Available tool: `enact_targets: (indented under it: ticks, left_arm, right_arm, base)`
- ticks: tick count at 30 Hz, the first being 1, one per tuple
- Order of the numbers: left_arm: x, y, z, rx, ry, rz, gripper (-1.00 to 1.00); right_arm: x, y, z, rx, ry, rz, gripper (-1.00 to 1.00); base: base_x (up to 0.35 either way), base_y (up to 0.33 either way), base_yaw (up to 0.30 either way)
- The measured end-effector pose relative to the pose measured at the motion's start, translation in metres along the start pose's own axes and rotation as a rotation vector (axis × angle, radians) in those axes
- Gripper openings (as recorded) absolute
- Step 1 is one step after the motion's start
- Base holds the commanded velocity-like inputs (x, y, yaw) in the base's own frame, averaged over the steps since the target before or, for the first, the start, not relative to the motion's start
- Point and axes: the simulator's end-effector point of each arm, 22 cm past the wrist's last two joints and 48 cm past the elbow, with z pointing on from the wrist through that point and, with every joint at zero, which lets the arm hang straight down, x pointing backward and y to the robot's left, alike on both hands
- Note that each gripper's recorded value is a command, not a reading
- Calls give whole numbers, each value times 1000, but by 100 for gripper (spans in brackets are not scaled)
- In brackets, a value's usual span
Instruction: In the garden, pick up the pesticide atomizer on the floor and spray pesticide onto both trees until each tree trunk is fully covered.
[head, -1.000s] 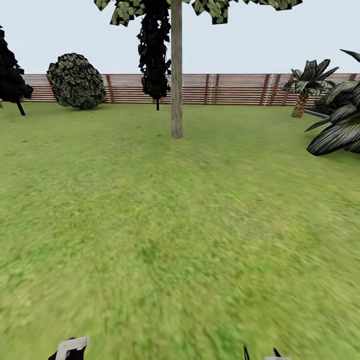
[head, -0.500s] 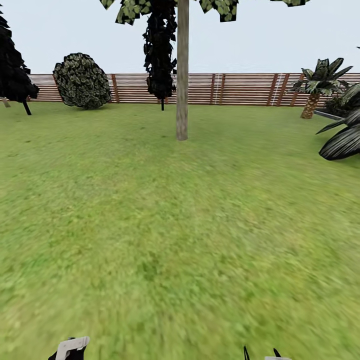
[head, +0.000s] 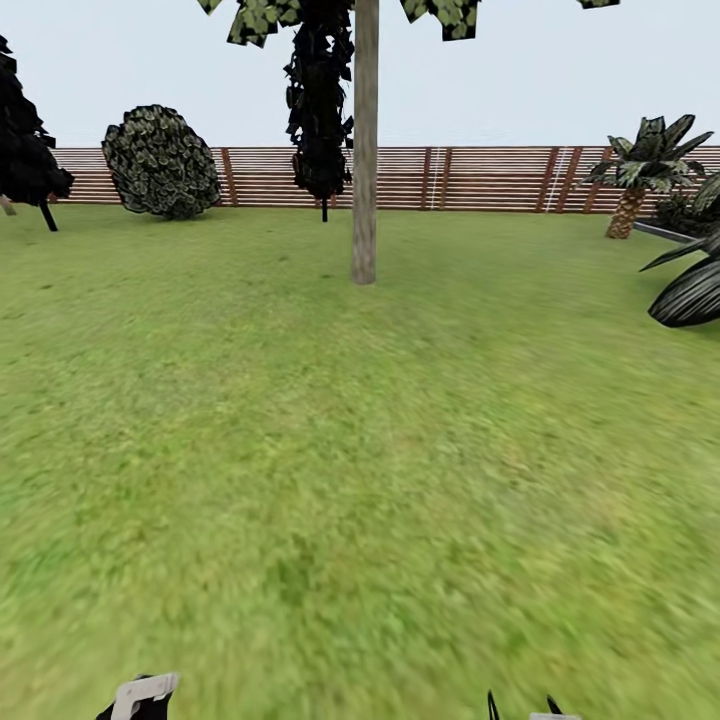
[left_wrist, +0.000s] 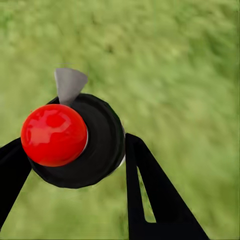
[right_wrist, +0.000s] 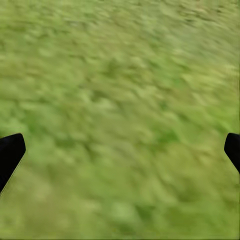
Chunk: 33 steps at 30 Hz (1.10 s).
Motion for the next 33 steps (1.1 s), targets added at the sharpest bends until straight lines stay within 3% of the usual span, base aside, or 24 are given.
enact_targets:
  ticks: [33]
  left_arm:
    - [0, 0, 0, 0, 0, 1, -100]
  right_arm:
    - [0, 0, 0, 0, 0, 0, 100]
  base:
    - [340, 0, 0]
